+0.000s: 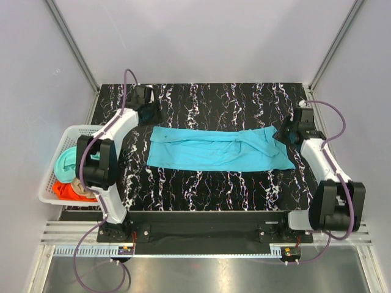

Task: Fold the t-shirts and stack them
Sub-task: Fold the tshirt

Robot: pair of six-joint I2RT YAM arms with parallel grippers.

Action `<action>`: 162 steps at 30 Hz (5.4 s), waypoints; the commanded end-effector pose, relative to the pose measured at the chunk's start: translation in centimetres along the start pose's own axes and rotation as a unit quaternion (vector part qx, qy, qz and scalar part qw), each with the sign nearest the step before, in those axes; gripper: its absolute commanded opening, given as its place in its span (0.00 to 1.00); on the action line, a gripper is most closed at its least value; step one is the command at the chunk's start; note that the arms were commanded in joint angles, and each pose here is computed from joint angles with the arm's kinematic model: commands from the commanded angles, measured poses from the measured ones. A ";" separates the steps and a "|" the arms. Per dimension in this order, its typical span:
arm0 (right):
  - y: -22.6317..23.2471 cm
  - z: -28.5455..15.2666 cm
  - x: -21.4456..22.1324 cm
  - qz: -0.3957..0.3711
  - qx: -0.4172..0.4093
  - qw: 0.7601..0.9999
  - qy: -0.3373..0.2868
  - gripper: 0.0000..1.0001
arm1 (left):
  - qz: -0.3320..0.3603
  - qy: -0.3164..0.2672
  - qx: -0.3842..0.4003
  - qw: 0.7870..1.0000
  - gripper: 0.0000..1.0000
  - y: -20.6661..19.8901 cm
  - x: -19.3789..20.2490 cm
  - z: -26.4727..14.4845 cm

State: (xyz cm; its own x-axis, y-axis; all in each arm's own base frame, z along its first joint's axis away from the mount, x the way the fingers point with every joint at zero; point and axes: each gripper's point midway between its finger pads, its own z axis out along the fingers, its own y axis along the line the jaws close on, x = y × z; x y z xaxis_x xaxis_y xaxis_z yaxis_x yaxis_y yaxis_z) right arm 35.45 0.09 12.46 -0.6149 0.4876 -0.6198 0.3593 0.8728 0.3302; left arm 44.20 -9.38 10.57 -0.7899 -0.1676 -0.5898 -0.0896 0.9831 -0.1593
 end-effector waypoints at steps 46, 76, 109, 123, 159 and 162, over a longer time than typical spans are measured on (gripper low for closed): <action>11.8 6.1 1.0 -0.291 -0.241 0.912 0.159 0.00 | -0.036 0.122 -0.046 0.991 0.56 0.4 4.8 4.4; 9.3 -1.3 2.8 -0.123 -0.101 0.979 0.130 0.41 | -0.001 0.065 0.272 0.960 0.64 -17.4 6.7 -5.8; -2.7 8.4 1.1 0.060 0.127 0.980 0.140 0.40 | -0.095 0.183 0.378 0.903 0.70 -34.9 14.1 -1.9; -2.5 8.5 2.4 0.069 0.117 0.978 0.157 0.39 | -0.097 0.199 0.370 0.902 0.66 -35.2 15.3 -1.4; -3.0 2.2 5.2 0.034 0.070 0.987 0.138 0.00 | -0.059 0.184 0.343 0.919 0.00 -34.6 14.9 -2.3; -3.3 2.1 5.4 0.031 0.079 0.986 0.140 0.00 | -0.055 0.192 0.337 0.920 0.00 -34.3 15.3 -2.2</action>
State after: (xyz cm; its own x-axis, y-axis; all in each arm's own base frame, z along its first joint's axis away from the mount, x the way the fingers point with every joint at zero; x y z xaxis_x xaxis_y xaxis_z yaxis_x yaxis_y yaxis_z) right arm 32.33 0.27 5.69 -0.7588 0.5573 -0.3370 0.5038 0.8302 0.2386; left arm 33.04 -44.91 4.16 -0.9830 -0.1018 -0.1527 0.0386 0.6989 -0.7142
